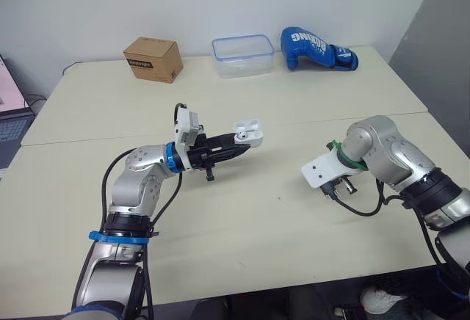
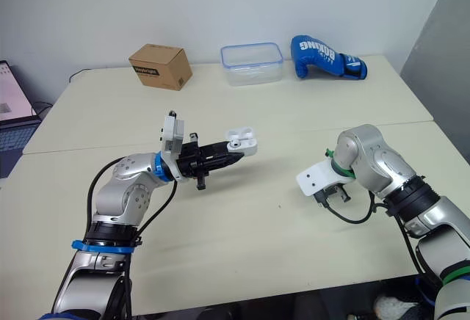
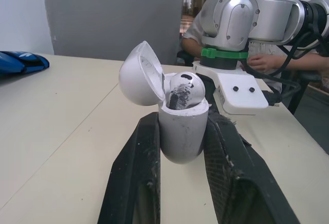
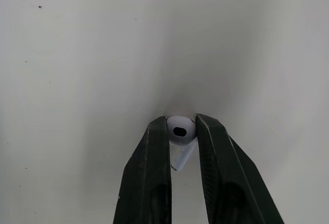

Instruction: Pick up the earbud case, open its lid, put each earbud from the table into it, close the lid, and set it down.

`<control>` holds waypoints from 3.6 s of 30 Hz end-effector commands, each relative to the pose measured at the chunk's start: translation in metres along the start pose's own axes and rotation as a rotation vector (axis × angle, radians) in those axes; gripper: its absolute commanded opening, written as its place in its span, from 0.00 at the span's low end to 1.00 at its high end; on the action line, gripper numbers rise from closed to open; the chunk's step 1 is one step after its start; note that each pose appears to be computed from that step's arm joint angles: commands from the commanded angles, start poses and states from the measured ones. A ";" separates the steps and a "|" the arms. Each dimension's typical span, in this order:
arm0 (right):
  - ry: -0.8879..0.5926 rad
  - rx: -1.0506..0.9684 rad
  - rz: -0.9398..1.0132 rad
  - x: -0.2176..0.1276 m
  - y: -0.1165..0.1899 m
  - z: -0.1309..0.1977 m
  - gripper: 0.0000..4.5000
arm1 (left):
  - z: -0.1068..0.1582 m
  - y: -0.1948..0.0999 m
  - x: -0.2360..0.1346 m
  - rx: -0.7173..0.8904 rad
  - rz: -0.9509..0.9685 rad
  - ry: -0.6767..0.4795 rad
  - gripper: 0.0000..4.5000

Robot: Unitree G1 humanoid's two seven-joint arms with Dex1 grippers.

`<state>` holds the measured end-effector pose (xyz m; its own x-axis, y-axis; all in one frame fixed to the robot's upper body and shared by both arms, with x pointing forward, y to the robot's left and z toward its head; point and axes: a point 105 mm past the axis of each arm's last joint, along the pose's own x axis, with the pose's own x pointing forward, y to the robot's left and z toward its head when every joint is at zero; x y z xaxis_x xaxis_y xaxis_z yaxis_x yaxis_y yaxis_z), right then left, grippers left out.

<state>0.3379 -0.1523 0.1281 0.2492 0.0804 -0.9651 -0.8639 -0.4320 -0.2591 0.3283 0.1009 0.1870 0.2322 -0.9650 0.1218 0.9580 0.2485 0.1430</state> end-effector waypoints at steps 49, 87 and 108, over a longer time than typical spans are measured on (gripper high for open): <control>-1.171 0.925 -0.907 -0.122 -0.043 0.111 0.08 | 0.001 0.015 0.004 -0.026 -0.033 -0.018 0.18; -1.076 0.956 -0.981 -0.101 -0.059 0.119 0.08 | 0.015 0.020 0.004 -0.013 -0.024 -0.036 0.18; -1.032 0.973 -0.971 -0.095 -0.060 0.116 0.08 | 0.023 0.019 0.007 0.016 -0.029 -0.056 0.18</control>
<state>0.3139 -0.0280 0.2295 0.7652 0.6433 0.0248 -0.6167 0.7435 -0.2587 0.3484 0.1010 0.1869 0.2253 -0.9671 0.1183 0.9690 0.2351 0.0764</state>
